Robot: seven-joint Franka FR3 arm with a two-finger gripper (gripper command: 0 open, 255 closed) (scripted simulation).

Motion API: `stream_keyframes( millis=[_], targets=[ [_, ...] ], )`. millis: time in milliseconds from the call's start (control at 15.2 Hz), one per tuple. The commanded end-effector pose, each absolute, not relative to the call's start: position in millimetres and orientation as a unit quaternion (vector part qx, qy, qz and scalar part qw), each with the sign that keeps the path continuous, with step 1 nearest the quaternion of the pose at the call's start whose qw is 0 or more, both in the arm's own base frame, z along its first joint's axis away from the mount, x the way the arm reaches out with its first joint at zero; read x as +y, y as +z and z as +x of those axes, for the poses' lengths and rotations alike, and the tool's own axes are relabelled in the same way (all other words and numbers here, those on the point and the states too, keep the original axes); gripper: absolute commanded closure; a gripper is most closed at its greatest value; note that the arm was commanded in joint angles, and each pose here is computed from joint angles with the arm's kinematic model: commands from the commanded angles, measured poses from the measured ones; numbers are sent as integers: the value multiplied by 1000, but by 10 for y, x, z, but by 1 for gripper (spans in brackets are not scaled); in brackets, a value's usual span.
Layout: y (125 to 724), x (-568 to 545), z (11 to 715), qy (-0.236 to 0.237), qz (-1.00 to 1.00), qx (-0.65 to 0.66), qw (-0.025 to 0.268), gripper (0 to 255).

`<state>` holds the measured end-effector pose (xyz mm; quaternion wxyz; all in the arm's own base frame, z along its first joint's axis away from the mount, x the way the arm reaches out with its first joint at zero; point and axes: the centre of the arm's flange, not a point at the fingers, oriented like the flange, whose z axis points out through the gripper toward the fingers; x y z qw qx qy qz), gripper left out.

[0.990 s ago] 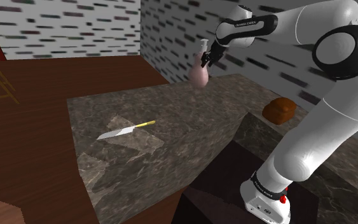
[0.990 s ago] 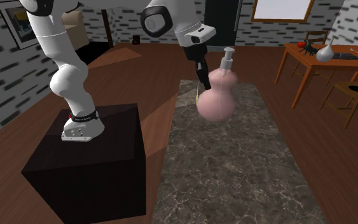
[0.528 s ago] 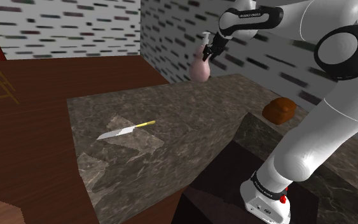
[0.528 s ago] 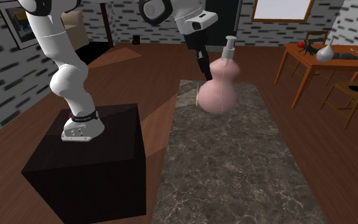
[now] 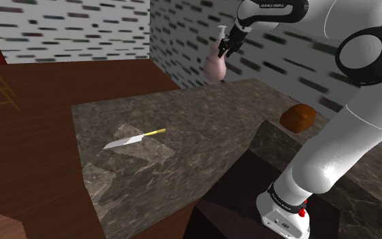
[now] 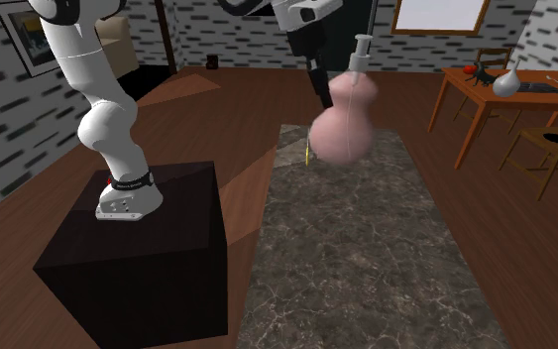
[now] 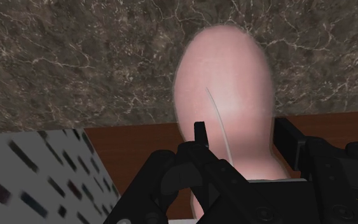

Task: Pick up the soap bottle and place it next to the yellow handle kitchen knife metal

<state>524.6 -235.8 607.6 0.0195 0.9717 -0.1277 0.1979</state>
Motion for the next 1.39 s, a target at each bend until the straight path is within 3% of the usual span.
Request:
stream_keyframes(
  millis=[0,924,1320],
  targets=[
    [6192,-2361,5247,199,972,-128,20,255],
    [6929,-2361,5247,199,972,-128,20,255],
    [6935,-1595,5448,199,972,-128,20,255]
  ],
)
